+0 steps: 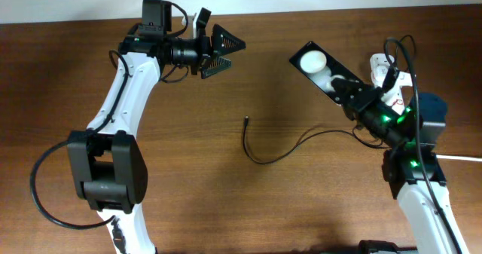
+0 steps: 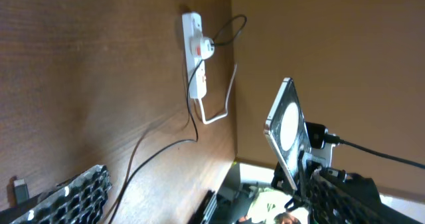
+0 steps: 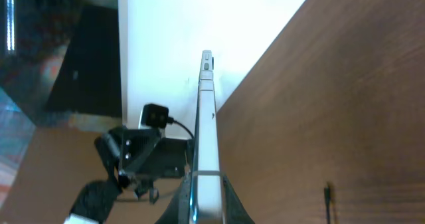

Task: Plug charger to phone and switch on socket

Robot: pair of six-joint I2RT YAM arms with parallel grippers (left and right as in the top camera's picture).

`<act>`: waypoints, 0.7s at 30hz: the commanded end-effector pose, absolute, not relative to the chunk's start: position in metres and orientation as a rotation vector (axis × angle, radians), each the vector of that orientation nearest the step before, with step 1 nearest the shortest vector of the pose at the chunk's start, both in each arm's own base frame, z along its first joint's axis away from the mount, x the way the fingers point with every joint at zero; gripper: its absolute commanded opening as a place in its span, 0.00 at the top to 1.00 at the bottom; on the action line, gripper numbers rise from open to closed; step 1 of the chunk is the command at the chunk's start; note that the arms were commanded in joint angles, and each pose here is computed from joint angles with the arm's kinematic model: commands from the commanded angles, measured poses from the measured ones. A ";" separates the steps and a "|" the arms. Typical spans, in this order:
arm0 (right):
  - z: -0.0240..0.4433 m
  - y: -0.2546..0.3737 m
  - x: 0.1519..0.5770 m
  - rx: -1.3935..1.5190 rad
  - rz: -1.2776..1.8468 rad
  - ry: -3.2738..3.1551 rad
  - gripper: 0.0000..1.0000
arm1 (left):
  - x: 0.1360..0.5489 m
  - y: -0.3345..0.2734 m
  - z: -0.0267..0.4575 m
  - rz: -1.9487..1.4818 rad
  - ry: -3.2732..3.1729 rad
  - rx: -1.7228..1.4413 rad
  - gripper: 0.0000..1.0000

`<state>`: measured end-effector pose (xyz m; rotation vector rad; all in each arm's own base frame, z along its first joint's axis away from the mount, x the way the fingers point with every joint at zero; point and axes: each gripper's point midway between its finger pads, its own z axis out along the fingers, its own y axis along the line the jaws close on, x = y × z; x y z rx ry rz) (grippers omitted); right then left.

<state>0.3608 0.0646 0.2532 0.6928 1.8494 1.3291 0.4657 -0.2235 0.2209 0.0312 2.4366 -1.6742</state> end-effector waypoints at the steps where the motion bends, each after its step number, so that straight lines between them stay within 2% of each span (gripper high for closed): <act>1: 0.258 0.082 0.381 0.832 1.362 1.773 0.96 | 0.473 -0.229 0.236 -1.657 2.422 -0.041 0.01; 2: 0.246 0.090 0.388 0.977 1.370 1.752 0.96 | 0.474 -0.233 0.240 -1.670 2.410 -0.045 0.01; 5: 0.238 0.110 0.401 1.090 1.383 1.690 0.96 | 0.472 -0.248 0.245 -1.708 2.410 -0.055 0.01; 8: 0.249 0.124 0.415 1.052 1.441 1.597 0.96 | 0.464 -0.261 0.247 -1.749 2.434 -0.064 0.14; 10: 0.250 0.128 0.418 1.080 1.490 1.568 0.96 | 0.459 -0.268 0.247 -1.764 2.443 -0.053 0.16; 12: 0.249 0.130 0.418 1.087 1.496 1.567 0.96 | 0.458 -0.271 0.250 -1.797 2.448 -0.081 0.23; 15: 0.253 0.142 0.415 1.102 1.545 1.552 0.96 | 0.461 -0.276 0.258 -1.822 2.414 -0.061 0.27; 21: 0.259 0.168 0.407 1.078 1.608 1.563 0.96 | 0.451 -0.304 0.267 -1.875 2.412 -0.043 0.39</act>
